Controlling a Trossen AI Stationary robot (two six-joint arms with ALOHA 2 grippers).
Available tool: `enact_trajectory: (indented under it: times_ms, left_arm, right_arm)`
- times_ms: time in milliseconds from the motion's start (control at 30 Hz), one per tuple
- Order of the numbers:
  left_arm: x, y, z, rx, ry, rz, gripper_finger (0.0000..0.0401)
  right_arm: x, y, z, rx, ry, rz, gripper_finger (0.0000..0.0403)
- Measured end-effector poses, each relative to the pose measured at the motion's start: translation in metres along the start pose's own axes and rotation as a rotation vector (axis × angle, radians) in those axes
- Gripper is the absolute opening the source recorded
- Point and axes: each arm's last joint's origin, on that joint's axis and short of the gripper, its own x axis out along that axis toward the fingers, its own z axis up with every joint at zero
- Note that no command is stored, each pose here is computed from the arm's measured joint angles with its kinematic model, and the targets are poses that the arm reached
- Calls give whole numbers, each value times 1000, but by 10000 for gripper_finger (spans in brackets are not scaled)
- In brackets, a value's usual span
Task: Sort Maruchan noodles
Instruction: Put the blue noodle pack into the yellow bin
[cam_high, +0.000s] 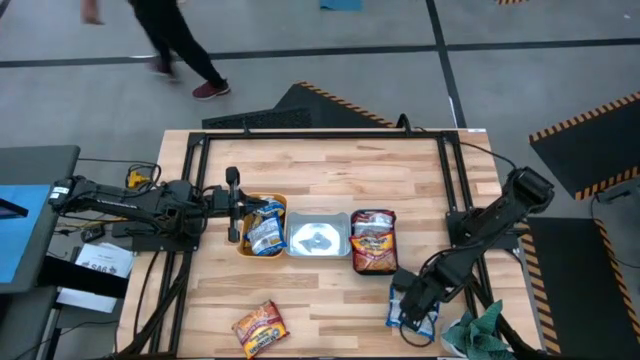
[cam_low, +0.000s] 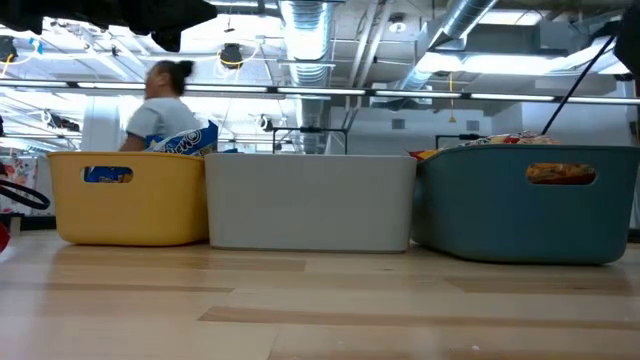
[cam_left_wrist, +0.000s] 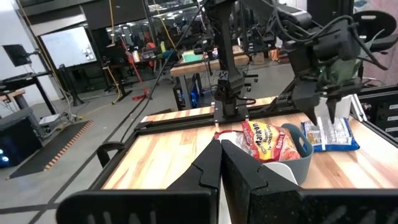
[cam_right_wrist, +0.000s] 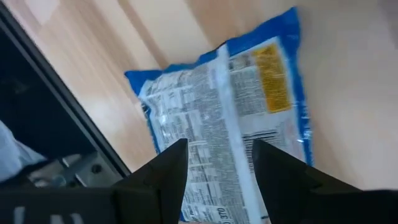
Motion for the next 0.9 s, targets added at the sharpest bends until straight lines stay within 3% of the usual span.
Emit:
enact_trajectory:
  times_ms: [267, 900]
  left_arm:
    - [0, 0, 0, -23, -3, 1, 0]
    - [0, 1, 1, -20, -3, 25, 0]
  right_arm:
    - [-3, -2, 2, 79, -30, 2, 201]
    - [8, 0, 15, 17, 25, 24, 201]
